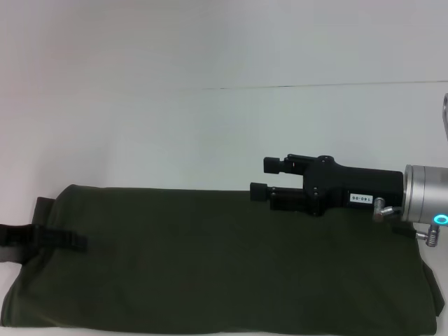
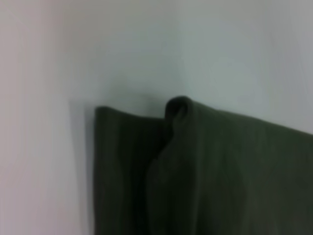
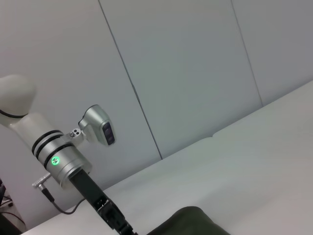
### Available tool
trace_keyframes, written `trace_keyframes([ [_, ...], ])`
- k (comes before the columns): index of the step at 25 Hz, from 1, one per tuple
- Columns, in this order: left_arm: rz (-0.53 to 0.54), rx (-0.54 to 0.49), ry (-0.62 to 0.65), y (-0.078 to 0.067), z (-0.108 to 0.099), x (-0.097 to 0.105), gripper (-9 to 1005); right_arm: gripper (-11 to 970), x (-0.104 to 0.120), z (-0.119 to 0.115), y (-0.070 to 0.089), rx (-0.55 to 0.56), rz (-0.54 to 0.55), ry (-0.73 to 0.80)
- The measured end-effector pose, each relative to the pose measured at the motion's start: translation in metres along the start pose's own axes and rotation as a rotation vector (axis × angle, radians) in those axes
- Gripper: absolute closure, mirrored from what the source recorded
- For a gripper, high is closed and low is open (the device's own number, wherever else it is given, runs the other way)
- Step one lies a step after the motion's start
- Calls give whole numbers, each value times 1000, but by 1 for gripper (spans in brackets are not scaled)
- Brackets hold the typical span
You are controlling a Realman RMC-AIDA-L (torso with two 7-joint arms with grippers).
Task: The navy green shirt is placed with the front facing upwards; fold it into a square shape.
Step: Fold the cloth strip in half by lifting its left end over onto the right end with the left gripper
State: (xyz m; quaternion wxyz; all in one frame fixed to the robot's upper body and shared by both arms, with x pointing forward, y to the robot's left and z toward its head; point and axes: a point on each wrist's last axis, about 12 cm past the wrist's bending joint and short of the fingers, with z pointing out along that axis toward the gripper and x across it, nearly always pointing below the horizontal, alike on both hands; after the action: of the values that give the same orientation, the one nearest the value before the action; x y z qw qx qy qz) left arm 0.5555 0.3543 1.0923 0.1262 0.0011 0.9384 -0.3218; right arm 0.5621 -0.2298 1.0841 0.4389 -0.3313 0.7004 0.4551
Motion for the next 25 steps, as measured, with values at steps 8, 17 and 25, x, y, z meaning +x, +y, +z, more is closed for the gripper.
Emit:
trace_keyframes([
  [8,2,-92,-45,9,-17,-5,48,176,1,-1,0,3,3,-1],
  [17,6,-135,-54,14,-18,-5,49,175,0,-1,0,2,4,-1],
  [25,11,-141,-53,14,-15,-6,49,176,0,0,0,1,4,-1],
])
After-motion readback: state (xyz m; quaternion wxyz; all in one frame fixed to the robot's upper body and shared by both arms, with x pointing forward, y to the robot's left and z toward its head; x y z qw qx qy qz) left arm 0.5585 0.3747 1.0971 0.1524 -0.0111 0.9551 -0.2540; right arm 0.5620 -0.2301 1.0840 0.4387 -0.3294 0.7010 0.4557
